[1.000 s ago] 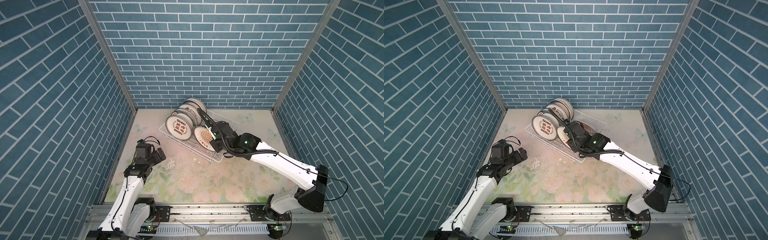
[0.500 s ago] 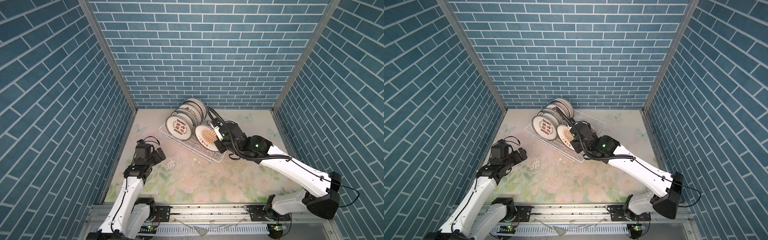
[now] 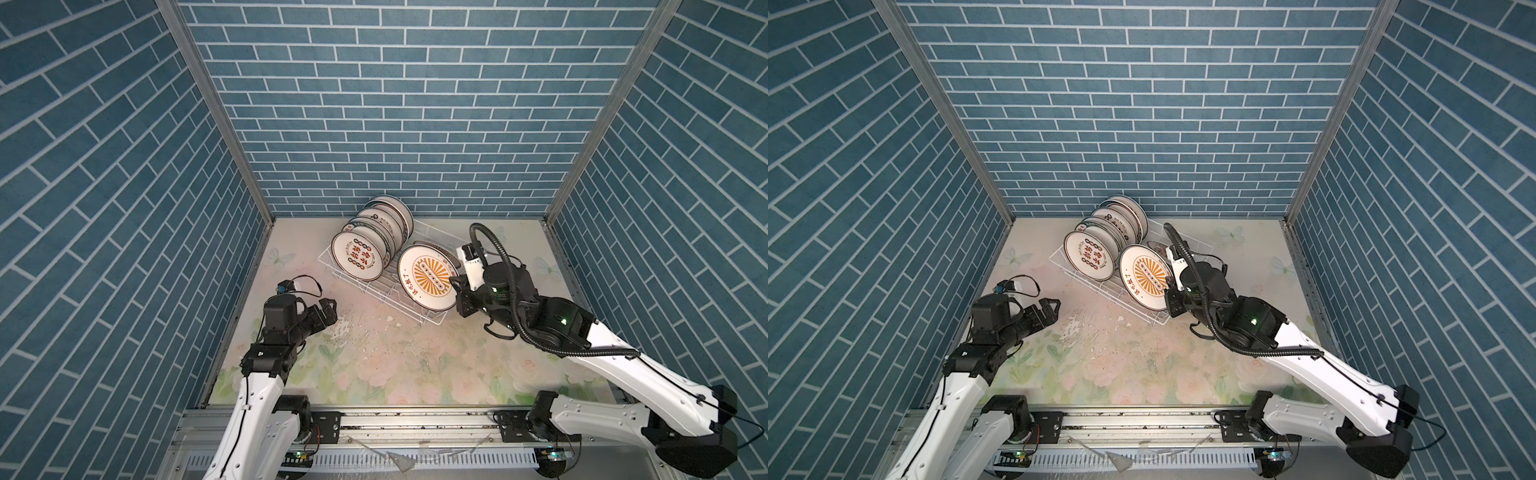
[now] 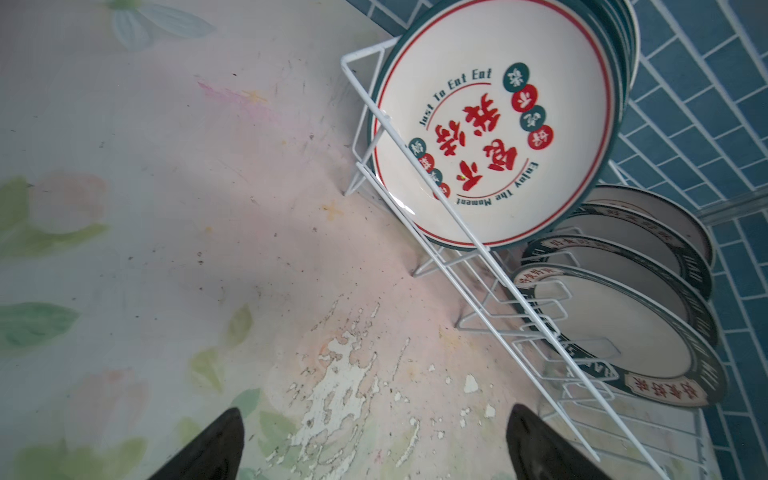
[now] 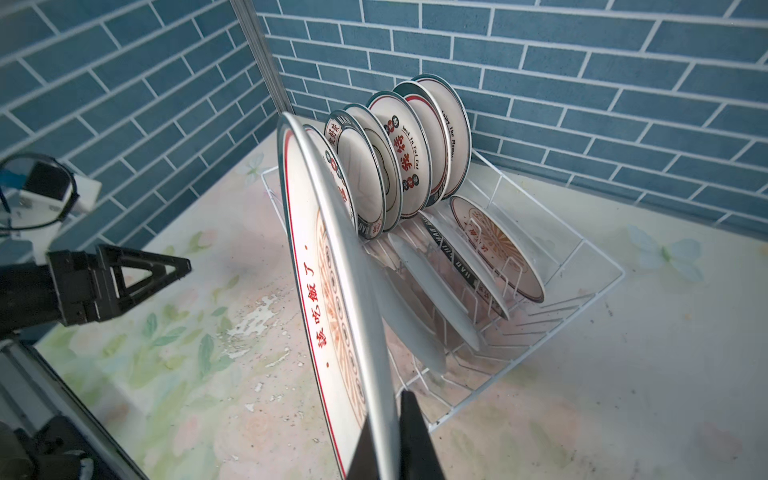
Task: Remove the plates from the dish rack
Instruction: 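Carry the orange sunburst plate toward the left gripper while it reaches over, then close the left gripper on the plate rim while the right gripper opens, then lower the plate onto the table with the left gripper while the right returns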
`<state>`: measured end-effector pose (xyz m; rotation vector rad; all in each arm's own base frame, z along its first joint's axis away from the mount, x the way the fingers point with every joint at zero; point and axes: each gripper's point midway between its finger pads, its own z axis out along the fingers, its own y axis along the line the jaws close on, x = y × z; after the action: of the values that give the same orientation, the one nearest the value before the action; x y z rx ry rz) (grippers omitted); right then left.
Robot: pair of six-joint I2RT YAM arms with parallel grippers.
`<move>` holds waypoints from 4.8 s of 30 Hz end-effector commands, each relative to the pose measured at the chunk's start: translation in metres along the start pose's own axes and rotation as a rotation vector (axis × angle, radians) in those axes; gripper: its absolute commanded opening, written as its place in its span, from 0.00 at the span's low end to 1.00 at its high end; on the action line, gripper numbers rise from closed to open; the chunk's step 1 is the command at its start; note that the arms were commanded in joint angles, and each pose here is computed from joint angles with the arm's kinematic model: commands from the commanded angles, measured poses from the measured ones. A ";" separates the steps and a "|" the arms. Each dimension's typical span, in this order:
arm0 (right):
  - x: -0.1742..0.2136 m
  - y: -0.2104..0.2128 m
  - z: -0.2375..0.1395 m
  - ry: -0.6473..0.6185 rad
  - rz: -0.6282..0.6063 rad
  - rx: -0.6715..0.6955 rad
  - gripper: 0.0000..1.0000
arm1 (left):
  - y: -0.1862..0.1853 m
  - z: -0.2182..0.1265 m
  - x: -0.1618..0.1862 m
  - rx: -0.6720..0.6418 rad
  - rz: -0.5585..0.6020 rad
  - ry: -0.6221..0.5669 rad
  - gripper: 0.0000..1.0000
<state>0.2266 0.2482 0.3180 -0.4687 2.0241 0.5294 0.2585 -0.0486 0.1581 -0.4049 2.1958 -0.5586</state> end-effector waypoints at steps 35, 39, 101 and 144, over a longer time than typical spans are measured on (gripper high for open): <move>0.005 0.122 0.133 0.170 0.645 -0.795 0.00 | -0.080 0.004 -0.008 0.505 -0.081 -0.003 0.73; 0.014 0.128 0.139 0.204 0.640 -0.798 0.00 | -0.083 0.003 -0.011 0.520 -0.083 -0.007 0.52; 0.079 -0.030 0.074 0.321 -0.080 0.113 0.63 | 0.110 0.015 -0.022 -0.106 -0.497 -0.074 0.00; 0.110 -0.047 0.059 0.332 -0.059 0.148 0.64 | 0.162 0.049 0.032 -0.279 -0.563 0.092 0.67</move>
<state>0.2429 0.2350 0.1925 -0.5589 2.3407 0.2997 0.2664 0.0586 0.0342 -1.1500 2.2163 -0.6024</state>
